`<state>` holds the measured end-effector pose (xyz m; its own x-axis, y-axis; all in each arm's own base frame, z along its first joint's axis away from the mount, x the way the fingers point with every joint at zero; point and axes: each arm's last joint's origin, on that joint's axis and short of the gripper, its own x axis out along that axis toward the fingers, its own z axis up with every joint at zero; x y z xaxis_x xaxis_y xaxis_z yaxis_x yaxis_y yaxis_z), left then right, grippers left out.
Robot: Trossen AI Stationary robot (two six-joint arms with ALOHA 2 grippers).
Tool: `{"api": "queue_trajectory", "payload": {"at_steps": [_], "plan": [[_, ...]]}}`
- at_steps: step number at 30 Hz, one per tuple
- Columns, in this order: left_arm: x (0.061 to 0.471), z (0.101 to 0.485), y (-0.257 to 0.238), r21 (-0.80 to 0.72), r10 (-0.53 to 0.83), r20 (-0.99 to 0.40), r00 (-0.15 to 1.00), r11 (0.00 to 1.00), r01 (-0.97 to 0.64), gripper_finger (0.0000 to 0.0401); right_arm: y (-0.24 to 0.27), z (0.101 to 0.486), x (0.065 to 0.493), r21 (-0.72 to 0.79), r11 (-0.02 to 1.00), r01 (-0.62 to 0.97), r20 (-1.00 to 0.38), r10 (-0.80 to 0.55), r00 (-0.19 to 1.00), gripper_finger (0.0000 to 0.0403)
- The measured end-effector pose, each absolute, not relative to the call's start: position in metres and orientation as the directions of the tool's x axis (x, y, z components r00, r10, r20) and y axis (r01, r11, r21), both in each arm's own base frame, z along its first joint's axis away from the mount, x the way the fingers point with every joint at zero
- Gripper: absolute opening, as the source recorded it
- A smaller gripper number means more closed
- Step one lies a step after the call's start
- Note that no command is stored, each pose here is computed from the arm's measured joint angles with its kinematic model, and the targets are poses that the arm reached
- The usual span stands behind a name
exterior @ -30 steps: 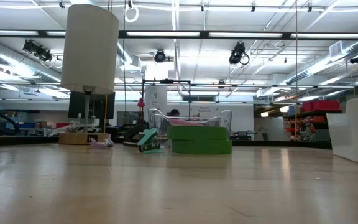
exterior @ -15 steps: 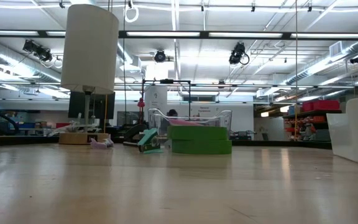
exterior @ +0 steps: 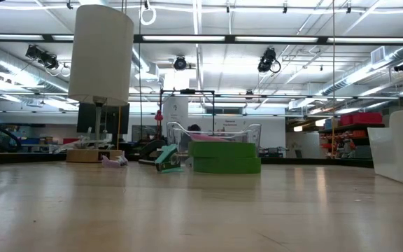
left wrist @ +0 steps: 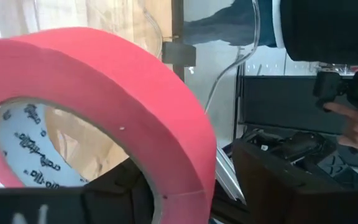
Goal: Pick and place Stapler, Stapler remover, tape
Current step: Put the pink tape into the bottom transparent bin
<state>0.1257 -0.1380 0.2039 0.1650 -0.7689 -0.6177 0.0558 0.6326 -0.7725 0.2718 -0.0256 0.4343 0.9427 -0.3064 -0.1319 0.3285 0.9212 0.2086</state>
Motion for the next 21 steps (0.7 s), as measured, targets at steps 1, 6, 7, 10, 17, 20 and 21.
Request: {"api": "queue_trajectory", "payload": {"at_steps": [1, 6, 7, 10, 17, 20, 21], "plan": [[0.1257, 0.2039, -0.138, -0.772, -0.769, -0.618, 0.166, 0.633, 0.055, 0.0209, -0.0256, 0.4341, 0.2718, 0.208, 0.921, 0.329, -0.134, -0.306, 0.942, 0.032], [0.1257, 0.2039, -0.138, -0.777, -0.769, -0.618, 0.166, 0.629, 0.021, 0.0241, -0.0256, 0.4338, 0.2717, 0.207, 0.921, 0.33, -0.137, -0.307, 0.942, 0.032], [0.1257, 0.2039, -0.138, -0.779, -0.769, -0.618, 0.165, 0.627, 0.007, 0.0247, -0.0255, 0.4338, 0.2718, 0.207, 0.921, 0.33, -0.137, -0.306, 0.942, 0.032], [0.1252, 0.2042, -0.1383, -0.787, -0.779, -0.61, 0.145, 0.617, 0.006, 0.0262, -0.0256, 0.4338, 0.2717, 0.207, 0.921, 0.33, -0.137, -0.307, 0.942, 0.032], [0.1247, 0.2043, -0.1384, -0.794, -0.786, -0.604, 0.129, 0.607, -0.022, 0.0282, -0.0255, 0.4338, 0.2718, 0.207, 0.921, 0.33, -0.137, -0.306, 0.942, 0.032], [0.1243, 0.2032, -0.1375, -0.786, -0.776, -0.617, 0.13, 0.616, -0.049, 0.0294, -0.0256, 0.4338, 0.2717, 0.207, 0.921, 0.33, -0.137, -0.307, 0.942, 0.032], [0.124, 0.2026, -0.1371, -0.781, -0.772, -0.623, 0.128, 0.621, -0.058, 0.0299, -0.0256, 0.4338, 0.2718, 0.207, 0.921, 0.33, -0.137, -0.307, 0.942, 0.032]]}}
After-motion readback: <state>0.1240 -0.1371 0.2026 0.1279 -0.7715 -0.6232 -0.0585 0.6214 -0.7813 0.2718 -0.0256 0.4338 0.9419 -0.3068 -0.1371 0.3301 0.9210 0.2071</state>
